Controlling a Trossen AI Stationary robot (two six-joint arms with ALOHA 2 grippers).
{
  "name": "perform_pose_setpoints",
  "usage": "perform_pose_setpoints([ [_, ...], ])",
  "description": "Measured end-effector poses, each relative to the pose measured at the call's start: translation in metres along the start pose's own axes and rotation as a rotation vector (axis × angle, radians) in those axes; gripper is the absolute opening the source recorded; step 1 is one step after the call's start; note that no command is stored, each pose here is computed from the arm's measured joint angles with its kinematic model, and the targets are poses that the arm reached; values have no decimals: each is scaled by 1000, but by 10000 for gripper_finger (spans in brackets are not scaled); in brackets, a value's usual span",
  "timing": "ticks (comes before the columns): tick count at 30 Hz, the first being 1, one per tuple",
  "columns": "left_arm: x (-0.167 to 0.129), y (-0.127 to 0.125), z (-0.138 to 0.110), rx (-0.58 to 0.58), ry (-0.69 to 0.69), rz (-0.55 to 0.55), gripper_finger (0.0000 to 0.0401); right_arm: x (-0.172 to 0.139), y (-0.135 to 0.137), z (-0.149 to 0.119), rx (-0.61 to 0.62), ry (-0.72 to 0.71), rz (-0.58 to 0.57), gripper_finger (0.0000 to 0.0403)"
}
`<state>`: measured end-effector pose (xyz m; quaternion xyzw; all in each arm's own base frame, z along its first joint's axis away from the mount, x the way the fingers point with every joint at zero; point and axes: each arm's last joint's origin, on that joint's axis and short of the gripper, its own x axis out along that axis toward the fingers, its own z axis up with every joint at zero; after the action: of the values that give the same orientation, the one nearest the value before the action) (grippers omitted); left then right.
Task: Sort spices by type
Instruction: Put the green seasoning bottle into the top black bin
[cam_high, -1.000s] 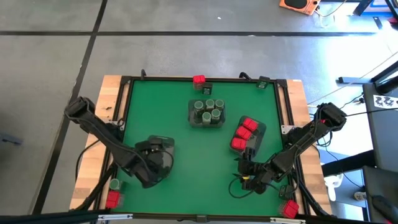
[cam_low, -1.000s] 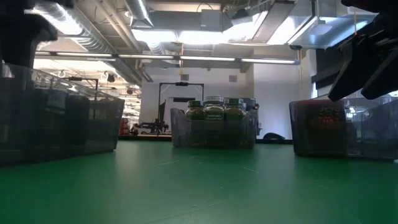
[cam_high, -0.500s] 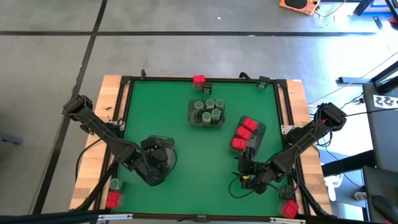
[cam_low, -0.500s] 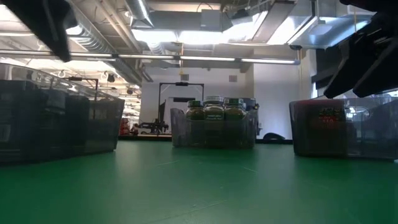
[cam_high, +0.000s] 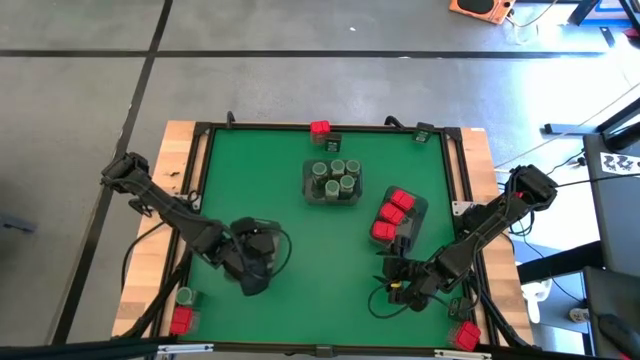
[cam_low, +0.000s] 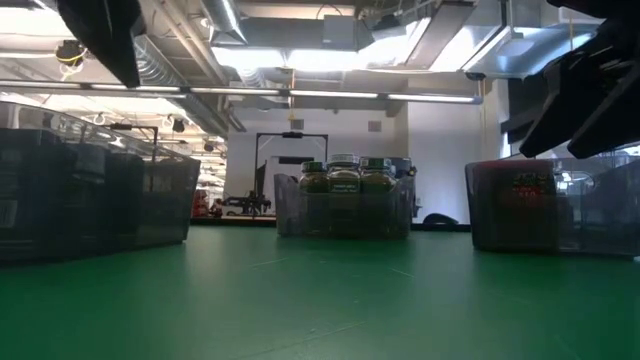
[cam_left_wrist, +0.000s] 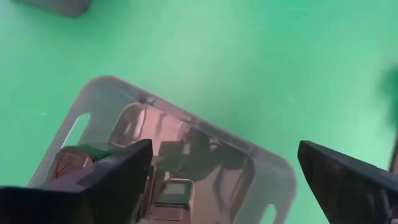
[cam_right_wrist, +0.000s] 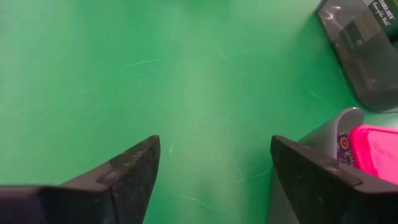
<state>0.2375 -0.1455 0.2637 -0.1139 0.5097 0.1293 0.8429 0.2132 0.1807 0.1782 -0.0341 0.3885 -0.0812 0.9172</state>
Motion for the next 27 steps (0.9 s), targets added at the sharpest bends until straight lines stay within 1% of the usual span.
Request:
perform_pose_setpoints([
  [3, -2, -4, -2, -1, 2, -22, 391, 0, 0, 0, -1, -4, -7, 305],
  [8, -2, -4, -3, -101, 31, -42, 389, 0, -1, 0, -1, -13, -17, 305],
  [10, -1, -3, -3, -133, 86, -67, 389, 0, -1, 1, -1, -22, -28, 305],
  [13, -2, -1, -8, -208, 220, -91, 389, 0, -1, 1, -1, -33, -42, 305],
  [16, -5, -4, -18, -251, 333, -106, 389, 0, -2, 2, 2, -53, -60, 305],
  [19, -11, -9, -31, -269, 403, -93, 389, 0, -2, 2, 1, -67, -76, 305],
  [27, -28, -25, -69, -261, 506, -69, 388, 0, -3, 3, -24, -100, -119, 305],
])
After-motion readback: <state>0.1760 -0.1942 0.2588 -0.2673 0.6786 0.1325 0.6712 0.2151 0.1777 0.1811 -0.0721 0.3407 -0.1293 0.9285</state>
